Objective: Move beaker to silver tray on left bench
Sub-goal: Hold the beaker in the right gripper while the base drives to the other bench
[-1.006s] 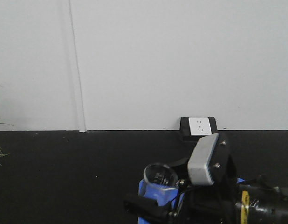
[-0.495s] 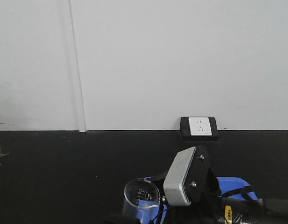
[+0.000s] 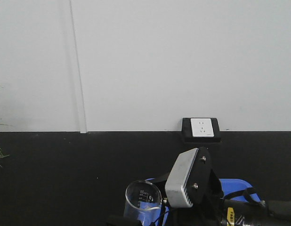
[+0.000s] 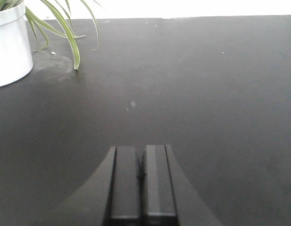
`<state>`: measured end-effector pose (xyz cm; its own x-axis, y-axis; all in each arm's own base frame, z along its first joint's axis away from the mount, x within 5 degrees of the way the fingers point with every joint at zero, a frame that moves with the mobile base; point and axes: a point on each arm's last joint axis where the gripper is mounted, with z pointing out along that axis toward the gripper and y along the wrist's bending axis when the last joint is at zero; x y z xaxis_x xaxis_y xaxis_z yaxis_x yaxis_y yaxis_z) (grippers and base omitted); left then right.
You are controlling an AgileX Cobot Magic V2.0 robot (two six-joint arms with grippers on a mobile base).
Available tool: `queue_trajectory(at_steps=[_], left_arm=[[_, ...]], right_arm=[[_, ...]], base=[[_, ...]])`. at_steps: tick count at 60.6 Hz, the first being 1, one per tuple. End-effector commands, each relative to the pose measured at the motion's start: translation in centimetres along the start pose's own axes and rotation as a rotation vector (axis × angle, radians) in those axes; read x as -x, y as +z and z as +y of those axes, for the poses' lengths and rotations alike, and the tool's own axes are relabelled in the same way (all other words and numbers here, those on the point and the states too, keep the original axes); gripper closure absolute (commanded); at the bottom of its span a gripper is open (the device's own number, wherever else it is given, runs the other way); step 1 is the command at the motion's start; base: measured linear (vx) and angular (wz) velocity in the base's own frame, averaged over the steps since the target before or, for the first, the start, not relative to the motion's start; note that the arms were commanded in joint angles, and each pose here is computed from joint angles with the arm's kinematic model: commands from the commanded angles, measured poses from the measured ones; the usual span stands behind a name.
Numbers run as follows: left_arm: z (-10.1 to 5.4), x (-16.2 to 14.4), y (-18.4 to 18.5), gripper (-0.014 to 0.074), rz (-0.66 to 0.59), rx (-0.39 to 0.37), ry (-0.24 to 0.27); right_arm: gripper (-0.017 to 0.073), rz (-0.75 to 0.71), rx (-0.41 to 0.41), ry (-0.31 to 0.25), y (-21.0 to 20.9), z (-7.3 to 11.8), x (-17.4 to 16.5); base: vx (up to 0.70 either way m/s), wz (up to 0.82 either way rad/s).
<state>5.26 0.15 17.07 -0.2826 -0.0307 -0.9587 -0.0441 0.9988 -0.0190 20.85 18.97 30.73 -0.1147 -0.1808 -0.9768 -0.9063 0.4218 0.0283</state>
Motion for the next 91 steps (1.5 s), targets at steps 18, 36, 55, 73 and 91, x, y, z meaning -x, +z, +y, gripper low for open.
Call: queue_trajectory(at_steps=[18, 36, 55, 73, 91], left_arm=[[0.01, 0.12, 0.14, 0.0592, -0.067, 0.000, -0.008], [0.01, 0.12, 0.14, 0.0592, -0.067, 0.000, -0.008], [0.01, 0.12, 0.14, 0.0592, -0.067, 0.000, -0.008], [0.01, 0.12, 0.14, 0.0592, -0.067, 0.000, -0.008], [0.01, 0.12, 0.14, 0.0592, -0.067, 0.000, -0.008]], right_arm=[[0.0573, -0.078, 0.018, 0.004, -0.62, 0.42, 1.78], [0.0573, -0.078, 0.018, 0.004, -0.62, 0.42, 1.78], [0.0573, -0.077, 0.018, 0.005, -0.60, 0.41, 1.76], [0.0573, -0.077, 0.018, 0.005, -0.60, 0.41, 1.76], [0.0573, -0.077, 0.018, 0.005, -0.60, 0.41, 1.76]], base=[[-0.01, 0.01], [-0.11, 0.00], [-0.23, 0.00], [-0.28, 0.04], [-0.31, 0.02]])
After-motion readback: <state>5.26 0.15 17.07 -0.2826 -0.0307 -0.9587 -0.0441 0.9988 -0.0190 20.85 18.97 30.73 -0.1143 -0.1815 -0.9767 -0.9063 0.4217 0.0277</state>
